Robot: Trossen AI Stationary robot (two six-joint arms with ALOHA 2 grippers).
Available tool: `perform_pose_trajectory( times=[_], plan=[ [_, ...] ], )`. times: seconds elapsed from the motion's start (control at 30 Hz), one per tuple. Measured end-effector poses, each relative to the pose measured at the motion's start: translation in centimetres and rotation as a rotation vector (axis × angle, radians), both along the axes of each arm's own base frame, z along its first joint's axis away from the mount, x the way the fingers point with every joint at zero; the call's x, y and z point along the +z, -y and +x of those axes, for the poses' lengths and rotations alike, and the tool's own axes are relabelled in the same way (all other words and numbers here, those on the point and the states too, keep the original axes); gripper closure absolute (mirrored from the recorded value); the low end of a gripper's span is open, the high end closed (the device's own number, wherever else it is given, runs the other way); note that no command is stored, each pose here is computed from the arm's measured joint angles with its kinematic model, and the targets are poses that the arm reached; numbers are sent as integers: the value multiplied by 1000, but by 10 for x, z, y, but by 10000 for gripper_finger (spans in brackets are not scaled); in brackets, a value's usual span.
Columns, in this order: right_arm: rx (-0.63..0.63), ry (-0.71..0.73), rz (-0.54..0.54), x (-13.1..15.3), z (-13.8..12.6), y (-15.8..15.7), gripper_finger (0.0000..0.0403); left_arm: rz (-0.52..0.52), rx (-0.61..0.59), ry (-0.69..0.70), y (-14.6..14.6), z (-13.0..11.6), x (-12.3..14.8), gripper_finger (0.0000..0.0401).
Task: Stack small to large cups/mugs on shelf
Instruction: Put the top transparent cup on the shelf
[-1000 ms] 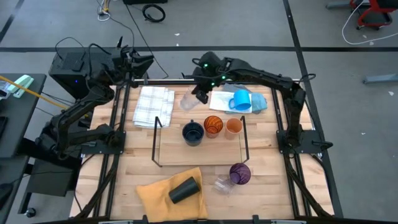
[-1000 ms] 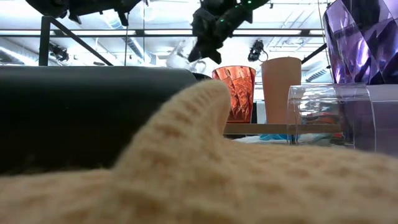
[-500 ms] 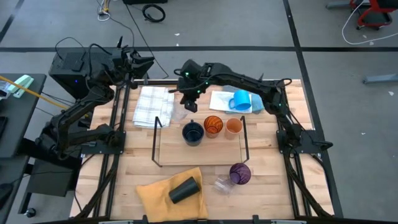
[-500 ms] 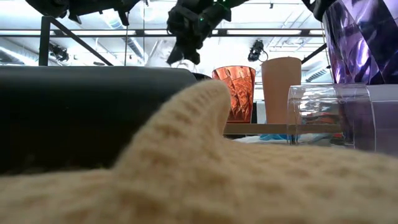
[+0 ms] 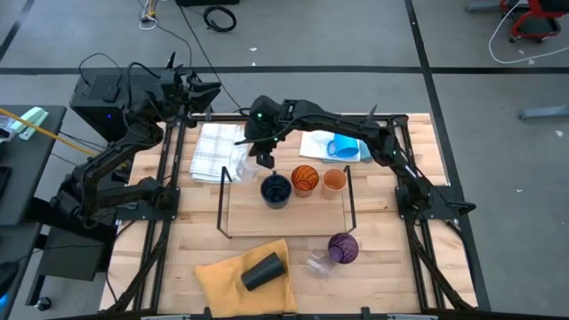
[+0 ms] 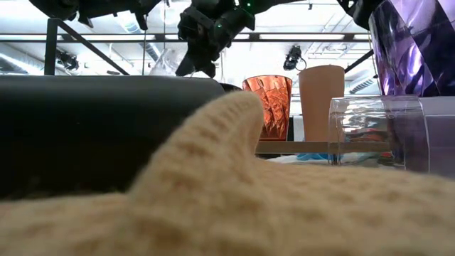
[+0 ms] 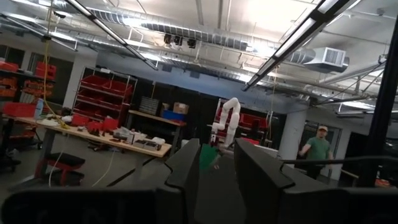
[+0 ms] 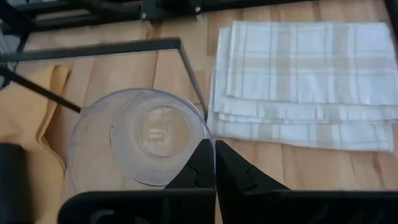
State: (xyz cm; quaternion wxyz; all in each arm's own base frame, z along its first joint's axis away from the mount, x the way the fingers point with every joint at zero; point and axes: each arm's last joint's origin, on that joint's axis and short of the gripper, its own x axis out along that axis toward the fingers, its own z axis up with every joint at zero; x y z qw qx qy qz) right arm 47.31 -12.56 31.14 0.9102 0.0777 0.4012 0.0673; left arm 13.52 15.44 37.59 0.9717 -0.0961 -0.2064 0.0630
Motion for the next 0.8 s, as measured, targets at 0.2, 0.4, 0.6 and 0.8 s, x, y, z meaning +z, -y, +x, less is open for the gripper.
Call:
perform_pose_trajectory(
  times=[0.2, 0.4, 0.6, 0.8],
  plan=[
    [56, 35, -45, -6, 8, -5, 403, -4, -10, -10, 0, 0, -1, 294],
    [85, 3, -60, -19, 8, -6, 403, -5, -12, -13, 0, 0, -1, 294],
    [87, -9, -68, -29, 10, -8, 403, -2, -14, -20, 0, 1, -1, 294],
    [91, 10, -82, -29, 13, -13, 403, -5, -15, -24, 0, 1, -2, 294]
  ],
)
